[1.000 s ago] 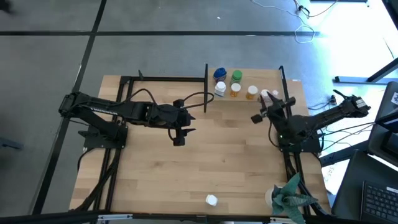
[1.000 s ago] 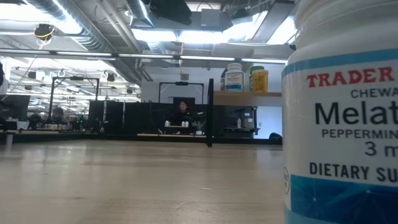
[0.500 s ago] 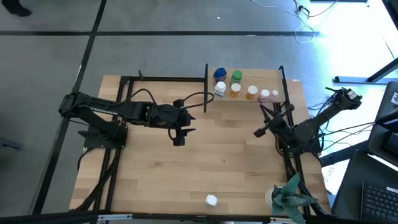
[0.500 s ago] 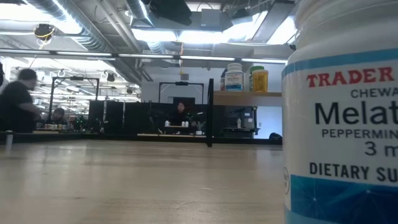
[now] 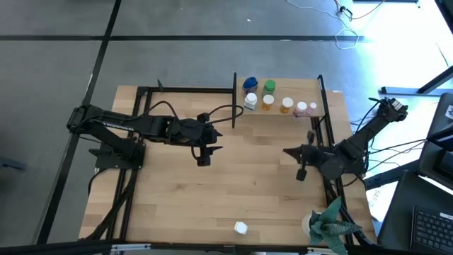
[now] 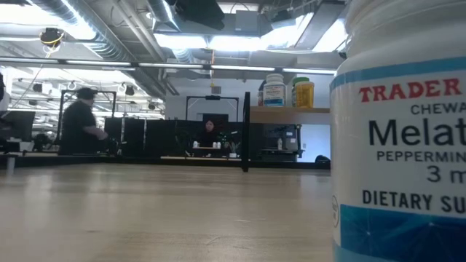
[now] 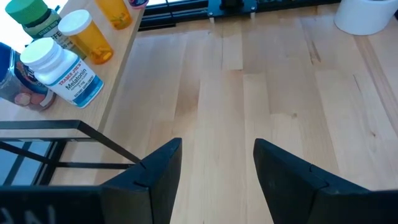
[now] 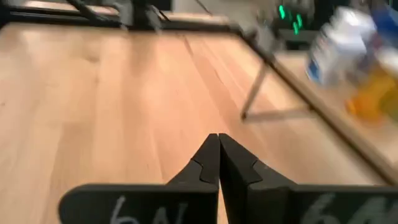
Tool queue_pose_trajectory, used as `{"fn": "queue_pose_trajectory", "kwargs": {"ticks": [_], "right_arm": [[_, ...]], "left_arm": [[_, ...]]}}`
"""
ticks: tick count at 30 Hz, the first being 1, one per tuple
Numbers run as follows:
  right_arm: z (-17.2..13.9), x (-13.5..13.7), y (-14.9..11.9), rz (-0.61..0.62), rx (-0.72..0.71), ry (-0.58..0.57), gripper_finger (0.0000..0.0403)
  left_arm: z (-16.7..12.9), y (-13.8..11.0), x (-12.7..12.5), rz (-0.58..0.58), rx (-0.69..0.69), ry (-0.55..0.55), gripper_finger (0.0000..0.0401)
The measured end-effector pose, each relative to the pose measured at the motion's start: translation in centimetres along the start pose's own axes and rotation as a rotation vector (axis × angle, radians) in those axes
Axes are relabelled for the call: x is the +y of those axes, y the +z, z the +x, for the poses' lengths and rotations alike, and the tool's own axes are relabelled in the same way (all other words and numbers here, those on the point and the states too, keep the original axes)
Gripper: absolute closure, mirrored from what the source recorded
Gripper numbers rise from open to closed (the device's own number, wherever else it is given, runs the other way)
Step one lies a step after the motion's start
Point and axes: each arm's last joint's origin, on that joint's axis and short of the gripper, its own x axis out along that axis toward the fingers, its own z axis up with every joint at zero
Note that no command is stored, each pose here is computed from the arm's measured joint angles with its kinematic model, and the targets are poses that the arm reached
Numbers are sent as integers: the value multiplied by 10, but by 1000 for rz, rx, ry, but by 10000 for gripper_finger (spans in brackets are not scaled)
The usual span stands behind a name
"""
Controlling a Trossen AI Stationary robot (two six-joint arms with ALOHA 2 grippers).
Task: Pick and place medicine bottles onto shelf by color
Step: Put the pink medicine bottle on the shelf
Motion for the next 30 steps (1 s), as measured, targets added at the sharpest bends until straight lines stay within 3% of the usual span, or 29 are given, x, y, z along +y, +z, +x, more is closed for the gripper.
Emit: {"fn": "queue_pose_trajectory", "kwargs": {"ticks": [9, 16, 22, 30], "right_arm": [[-11, -48, 26, 280, 217, -270, 401], [-9, -74, 49, 436, 325, -330, 401], [2, -89, 51, 487, 396, -418, 401], [19, -102, 52, 459, 448, -530, 401]], "left_arm": [[0, 0, 0, -1, 0, 0, 208], [0, 0, 0, -1, 0, 0, 208], [0, 0, 0, -1, 0, 0, 208], [0, 0, 0, -1, 0, 0, 208]]}}
